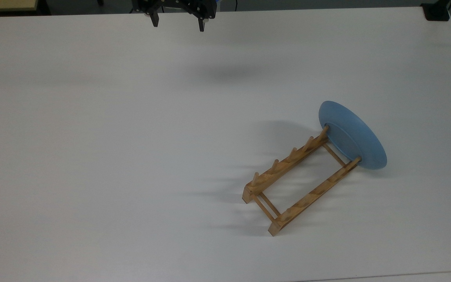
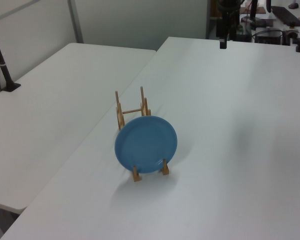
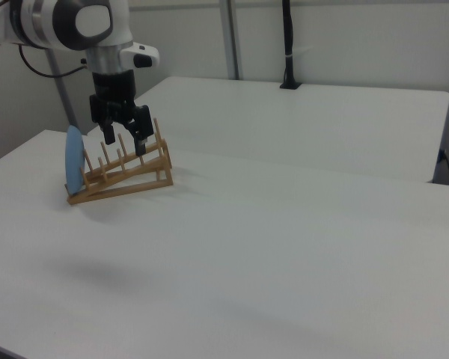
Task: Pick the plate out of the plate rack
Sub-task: 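Raise the open gripper and swing it toward the blue plate, then move the open gripper over the blue plate's rim in the rack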
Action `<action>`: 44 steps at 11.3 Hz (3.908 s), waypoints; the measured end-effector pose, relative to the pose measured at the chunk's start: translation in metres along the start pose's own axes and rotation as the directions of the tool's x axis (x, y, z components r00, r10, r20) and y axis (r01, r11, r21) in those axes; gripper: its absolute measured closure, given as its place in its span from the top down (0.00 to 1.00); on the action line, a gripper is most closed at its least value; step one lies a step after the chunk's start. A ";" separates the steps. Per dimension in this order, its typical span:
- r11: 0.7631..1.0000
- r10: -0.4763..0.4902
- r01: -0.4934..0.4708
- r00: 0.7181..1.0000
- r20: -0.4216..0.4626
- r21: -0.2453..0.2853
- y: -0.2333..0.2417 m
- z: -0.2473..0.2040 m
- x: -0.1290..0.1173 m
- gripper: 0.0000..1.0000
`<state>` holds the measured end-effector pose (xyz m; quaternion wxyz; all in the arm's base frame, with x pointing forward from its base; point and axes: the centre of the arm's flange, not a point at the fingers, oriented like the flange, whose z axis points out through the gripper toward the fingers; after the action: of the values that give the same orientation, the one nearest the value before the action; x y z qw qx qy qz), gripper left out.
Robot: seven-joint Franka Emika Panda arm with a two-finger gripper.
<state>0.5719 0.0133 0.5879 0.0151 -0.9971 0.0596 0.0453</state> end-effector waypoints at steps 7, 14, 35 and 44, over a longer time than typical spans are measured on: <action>1.000 0.009 -0.009 1.000 0.008 -0.026 -0.002 0.006 0.003 1.00; 1.000 -0.013 0.013 1.000 -0.004 -0.025 -0.002 0.009 0.009 1.00; 0.754 -0.603 0.345 0.701 -0.381 -0.559 -0.400 0.096 -0.035 0.81; 0.697 -0.641 0.329 0.685 -0.347 -0.637 -0.413 0.136 -0.030 0.66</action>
<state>0.5800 0.4311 0.4653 -0.2640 -0.9071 -0.2319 -0.2318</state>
